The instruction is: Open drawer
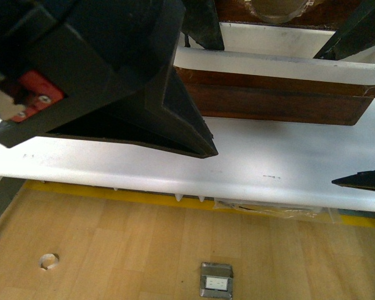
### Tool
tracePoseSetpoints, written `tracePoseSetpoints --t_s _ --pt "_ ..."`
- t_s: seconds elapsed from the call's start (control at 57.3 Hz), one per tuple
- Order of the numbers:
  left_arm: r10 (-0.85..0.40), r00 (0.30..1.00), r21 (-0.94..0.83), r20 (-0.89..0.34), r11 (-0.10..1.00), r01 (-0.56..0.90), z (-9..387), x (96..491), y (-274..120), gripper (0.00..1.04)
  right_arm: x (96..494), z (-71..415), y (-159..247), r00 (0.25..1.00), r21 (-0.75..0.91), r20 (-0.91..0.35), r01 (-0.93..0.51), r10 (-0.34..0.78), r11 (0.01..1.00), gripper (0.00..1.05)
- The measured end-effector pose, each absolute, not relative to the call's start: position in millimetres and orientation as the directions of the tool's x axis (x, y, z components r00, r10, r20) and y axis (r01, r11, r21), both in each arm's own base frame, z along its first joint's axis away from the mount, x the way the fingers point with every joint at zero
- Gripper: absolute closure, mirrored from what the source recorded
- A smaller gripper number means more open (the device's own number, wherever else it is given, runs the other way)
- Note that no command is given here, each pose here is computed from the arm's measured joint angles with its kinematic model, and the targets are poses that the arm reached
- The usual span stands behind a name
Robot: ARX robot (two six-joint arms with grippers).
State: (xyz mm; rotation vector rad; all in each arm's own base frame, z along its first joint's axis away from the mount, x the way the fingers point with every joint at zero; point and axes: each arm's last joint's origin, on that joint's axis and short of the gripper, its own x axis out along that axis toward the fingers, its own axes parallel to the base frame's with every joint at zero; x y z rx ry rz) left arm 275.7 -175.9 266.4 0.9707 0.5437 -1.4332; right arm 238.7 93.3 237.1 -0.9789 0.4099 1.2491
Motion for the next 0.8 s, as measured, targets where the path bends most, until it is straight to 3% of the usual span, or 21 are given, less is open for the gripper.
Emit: tracePoseSetpoints --t_s 0.174,0.349,0.593,0.802 --pt "-0.586 0.148 0.267 -0.797 -0.122 0.956 269 271 -174 0.06 235 241 93 0.321 -0.408 -0.722 -0.913 0.614 -0.003 0.09" --pt "-0.646 0.271 0.383 -0.714 -0.037 0.923 280 274 -169 0.06 234 247 82 0.357 -0.433 -0.663 -0.9 0.658 0.052 0.09" --pt "-0.707 0.523 0.534 -0.475 0.241 0.811 310 262 -130 0.06 224 268 49 0.507 -0.477 -0.446 -0.832 0.737 0.284 0.09" --pt "-0.522 0.829 0.579 -0.203 0.618 0.531 313 248 -79 0.06 202 270 24 0.649 -0.444 -0.251 -0.736 0.718 0.51 0.09"
